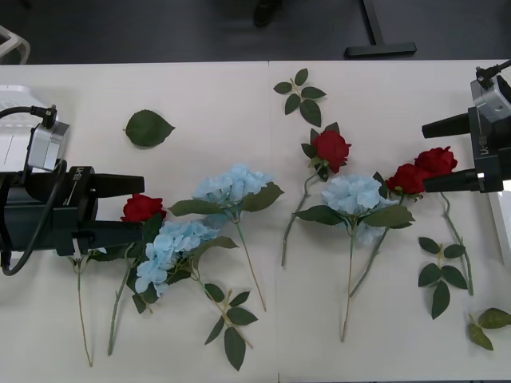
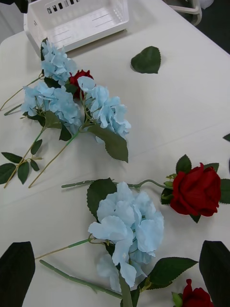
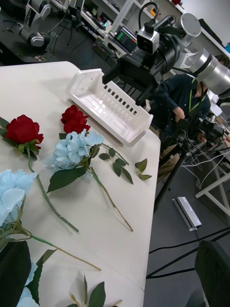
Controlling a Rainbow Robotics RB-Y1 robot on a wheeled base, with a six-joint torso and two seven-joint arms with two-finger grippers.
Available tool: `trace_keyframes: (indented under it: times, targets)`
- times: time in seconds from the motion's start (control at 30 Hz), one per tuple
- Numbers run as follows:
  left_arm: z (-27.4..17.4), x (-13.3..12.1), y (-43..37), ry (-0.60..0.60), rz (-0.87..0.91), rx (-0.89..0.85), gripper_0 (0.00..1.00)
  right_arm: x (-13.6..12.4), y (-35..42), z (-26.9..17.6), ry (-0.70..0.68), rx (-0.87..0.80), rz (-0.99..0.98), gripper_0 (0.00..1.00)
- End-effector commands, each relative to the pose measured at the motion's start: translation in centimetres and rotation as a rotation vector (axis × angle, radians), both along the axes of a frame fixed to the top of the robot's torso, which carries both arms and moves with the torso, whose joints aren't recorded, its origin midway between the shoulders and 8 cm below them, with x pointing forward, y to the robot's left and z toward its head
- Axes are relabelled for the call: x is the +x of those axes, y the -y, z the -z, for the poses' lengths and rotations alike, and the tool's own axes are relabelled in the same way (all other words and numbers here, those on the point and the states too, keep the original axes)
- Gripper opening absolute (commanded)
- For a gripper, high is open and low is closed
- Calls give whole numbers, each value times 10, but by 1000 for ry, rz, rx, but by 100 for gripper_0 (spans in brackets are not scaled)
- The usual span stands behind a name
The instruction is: Place the red flowers into the right box and the blue flowers into the left box. If a person shows an open palm, hand one flower to the person first, then continue sorting.
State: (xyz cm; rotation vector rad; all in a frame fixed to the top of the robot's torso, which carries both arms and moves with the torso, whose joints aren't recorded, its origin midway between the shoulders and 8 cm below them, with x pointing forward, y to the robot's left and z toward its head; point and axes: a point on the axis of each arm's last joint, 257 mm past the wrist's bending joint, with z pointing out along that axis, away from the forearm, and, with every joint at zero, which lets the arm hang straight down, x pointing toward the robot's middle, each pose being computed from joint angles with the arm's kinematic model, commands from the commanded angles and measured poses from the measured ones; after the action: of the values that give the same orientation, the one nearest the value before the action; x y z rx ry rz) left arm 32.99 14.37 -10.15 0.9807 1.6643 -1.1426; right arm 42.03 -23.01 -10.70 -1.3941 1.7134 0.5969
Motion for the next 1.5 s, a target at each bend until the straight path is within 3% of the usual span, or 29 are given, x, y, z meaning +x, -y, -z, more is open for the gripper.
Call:
trace_keyframes:
  times: [0.03,0.13,0.33,0.43,0.6,0.93,1.13,1.5]
  targets:
    - [-4,-17,15,-63,36,-81,100,-2,28,25,-44,-49,61,100]
    - [-20,-14,12,-70,27,-124,100,3,39,16,-13,-94,74,100]
    - [-41,8,-39,159,-57,73,100,13,61,8,22,-216,91,100]
    - [-35,5,-61,218,-68,214,100,26,79,16,-124,-228,288,100]
    - [-16,-17,-92,-105,-157,315,100,40,102,40,-337,-203,612,100]
    - [91,-65,-156,-636,-476,458,100,58,151,96,-484,-325,916,100]
    - [132,-66,-179,-779,-699,552,100,66,155,136,-573,-353,971,100]
    - [182,-31,-200,-812,-894,610,100,91,141,174,-618,-325,1025,100]
